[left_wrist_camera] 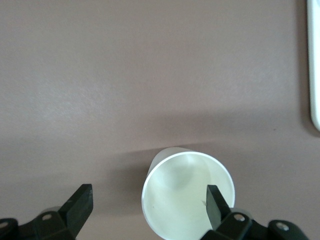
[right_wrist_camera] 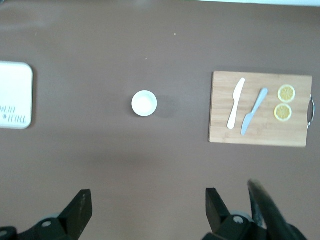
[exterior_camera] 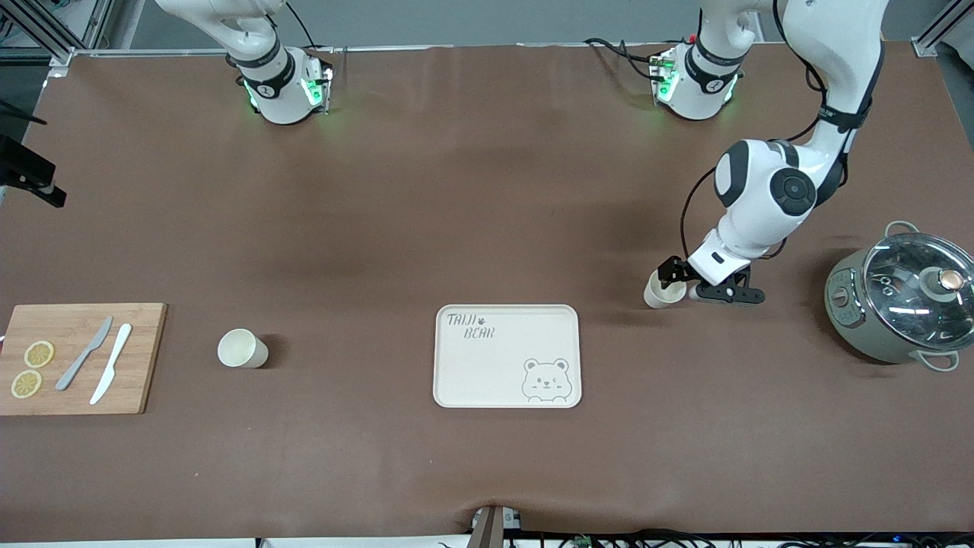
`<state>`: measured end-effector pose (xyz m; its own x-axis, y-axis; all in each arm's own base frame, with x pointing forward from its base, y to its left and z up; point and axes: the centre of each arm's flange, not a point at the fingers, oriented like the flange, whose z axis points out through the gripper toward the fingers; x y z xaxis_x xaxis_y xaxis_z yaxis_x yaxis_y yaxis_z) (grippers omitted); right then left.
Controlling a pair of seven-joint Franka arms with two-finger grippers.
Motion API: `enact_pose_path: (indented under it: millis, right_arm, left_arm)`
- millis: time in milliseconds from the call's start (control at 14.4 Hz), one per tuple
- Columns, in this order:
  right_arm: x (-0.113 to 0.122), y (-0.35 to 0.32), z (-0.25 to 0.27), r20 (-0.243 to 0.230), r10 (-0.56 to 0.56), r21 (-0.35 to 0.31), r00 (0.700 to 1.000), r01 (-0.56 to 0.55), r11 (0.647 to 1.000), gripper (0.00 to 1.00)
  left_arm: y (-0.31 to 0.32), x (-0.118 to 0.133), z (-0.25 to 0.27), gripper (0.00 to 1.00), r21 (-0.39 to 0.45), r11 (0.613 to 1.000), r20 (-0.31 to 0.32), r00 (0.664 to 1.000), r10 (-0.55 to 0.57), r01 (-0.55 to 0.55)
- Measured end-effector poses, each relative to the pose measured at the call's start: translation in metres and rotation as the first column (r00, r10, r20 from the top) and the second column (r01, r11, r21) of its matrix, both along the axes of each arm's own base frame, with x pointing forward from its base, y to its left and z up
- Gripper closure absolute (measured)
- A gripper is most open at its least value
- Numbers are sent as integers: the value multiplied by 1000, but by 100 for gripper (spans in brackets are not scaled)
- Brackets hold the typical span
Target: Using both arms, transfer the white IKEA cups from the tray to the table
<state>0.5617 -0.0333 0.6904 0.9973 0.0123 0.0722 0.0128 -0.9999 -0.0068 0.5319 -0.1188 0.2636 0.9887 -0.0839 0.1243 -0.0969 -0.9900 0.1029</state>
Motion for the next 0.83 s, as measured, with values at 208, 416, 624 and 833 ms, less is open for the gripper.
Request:
enact_pose_path:
  millis: [208, 416, 624, 833]
  right_arm:
    - [3, 0, -11, -23, -44, -28, 999, 43, 999, 0]
    - [9, -1, -26, -53, -52, -38, 997, 50, 998, 0]
    - [10, -1, -29, -64, -59, -39, 996, 57, 998, 0]
    - [11, -2, -31, -68, -65, -39, 996, 63, 997, 0]
  left_arm:
    - [12, 14, 38, 0, -15, 999, 61, 997, 44, -43]
    - [50, 44, 101, 0, -26, 995, 20, 995, 97, -96]
    - [72, 61, 143, 0, -33, 992, -6, 993, 121, -121]
    - [72, 63, 143, 0, -33, 992, -11, 993, 121, -121]
